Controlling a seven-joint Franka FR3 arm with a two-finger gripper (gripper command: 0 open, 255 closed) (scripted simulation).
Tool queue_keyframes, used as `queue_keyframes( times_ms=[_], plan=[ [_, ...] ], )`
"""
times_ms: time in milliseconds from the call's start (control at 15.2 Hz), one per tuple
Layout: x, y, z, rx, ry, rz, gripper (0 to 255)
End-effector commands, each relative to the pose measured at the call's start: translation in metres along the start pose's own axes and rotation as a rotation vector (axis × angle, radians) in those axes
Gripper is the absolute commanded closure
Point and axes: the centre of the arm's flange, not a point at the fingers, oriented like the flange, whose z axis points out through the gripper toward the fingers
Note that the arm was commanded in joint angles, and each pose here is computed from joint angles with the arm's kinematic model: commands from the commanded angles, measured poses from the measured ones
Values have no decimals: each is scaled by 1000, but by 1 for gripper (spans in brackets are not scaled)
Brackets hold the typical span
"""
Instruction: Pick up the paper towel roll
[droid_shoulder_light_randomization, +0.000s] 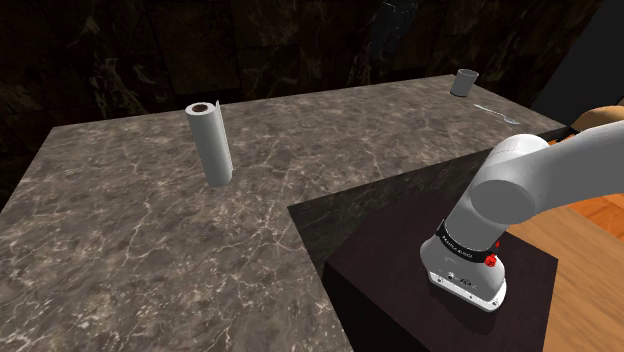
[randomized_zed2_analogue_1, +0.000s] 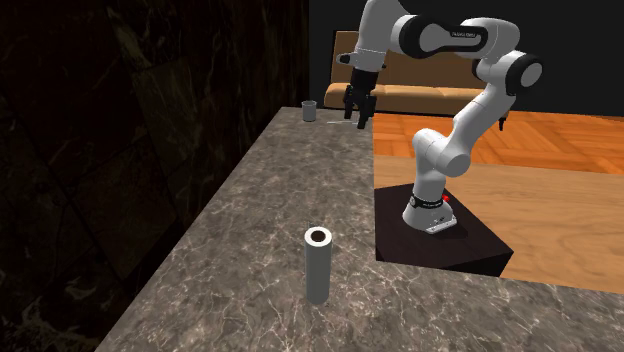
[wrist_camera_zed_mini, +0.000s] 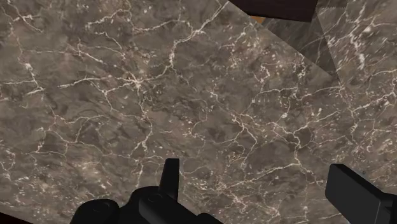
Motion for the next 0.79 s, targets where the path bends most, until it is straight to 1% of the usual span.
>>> queue_keyframes(
  times_ms=[0, 726],
  plan=[
    [0, 0, 0, 0, 0, 0, 0],
    [53, -136, 38, -41, 12, 148, 0]
  ],
)
